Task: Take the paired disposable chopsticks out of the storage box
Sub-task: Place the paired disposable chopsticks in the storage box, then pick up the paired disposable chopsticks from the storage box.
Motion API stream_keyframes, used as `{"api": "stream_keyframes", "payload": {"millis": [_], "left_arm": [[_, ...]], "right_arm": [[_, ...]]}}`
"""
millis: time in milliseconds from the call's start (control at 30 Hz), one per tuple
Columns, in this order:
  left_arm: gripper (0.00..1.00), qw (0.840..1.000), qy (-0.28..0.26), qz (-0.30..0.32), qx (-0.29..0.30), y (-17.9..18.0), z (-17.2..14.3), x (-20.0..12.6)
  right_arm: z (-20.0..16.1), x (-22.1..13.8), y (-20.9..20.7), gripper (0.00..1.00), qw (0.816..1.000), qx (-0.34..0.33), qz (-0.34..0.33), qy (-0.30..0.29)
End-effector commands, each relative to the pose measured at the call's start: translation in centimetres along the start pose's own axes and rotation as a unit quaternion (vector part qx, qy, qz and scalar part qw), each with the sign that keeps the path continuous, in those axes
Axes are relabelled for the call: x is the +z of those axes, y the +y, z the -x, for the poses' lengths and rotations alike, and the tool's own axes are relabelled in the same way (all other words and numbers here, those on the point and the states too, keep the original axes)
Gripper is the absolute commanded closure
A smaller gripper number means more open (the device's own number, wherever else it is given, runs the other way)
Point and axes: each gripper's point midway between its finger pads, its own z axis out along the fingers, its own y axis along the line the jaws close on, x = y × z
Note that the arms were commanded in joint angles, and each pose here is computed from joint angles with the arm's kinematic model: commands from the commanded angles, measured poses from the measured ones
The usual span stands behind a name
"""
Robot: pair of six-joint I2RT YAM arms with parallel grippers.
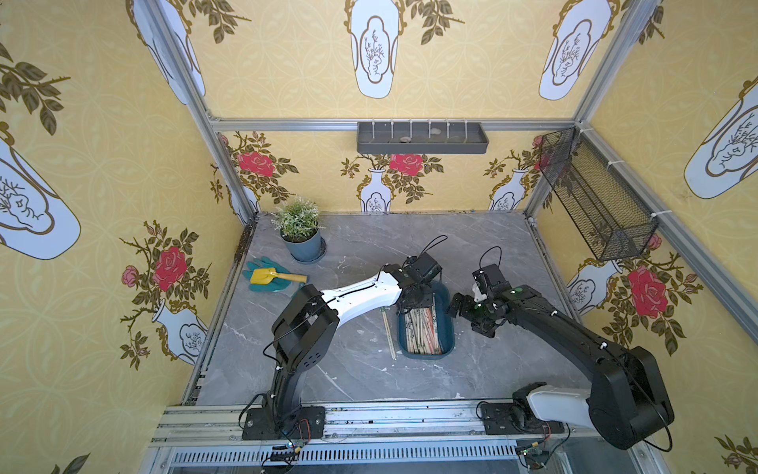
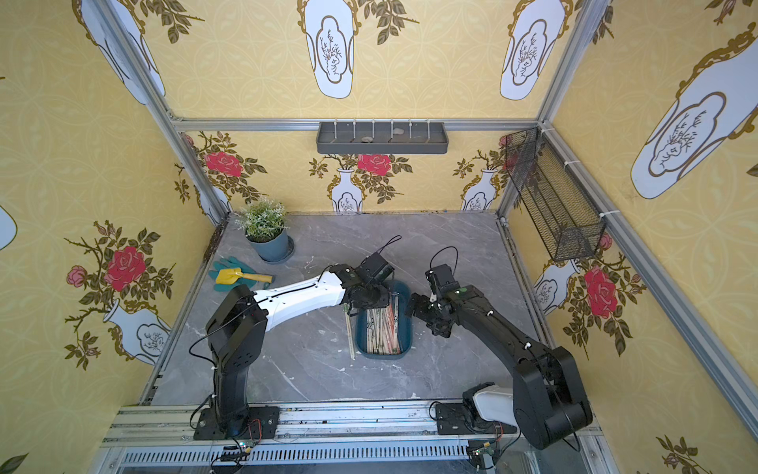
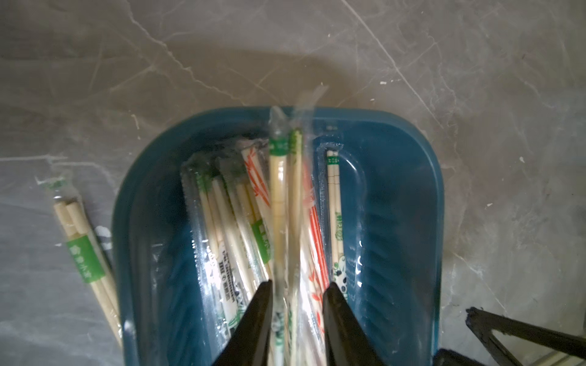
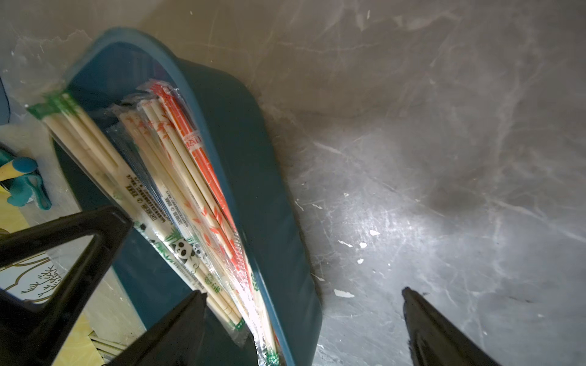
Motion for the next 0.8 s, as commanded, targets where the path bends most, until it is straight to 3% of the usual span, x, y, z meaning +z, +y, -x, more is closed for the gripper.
{"api": "stream_keyframes", "payload": {"millis": [0,500,767], "left_arm": [[0.67,1.0,-0.005,0.014,0.015,0.6,0.1,0.1],[0.68,0.998,0.011,0.054,0.021,2.5,-1.0,1.6],[0.81,0.998,0.015,0.048,0.022,2.4,-1.2,2.1]], "right_arm": [[0.3,0.0,-0.1,0.03,1.0,-0.005,-0.005,-0.007],[0.3,0.1,-0.3,0.03,1.0,-0.005,-0.008,-0.007],[0.4,0.0,-0.2,0.03,1.0,-0.004,-0.009,-0.007]]}}
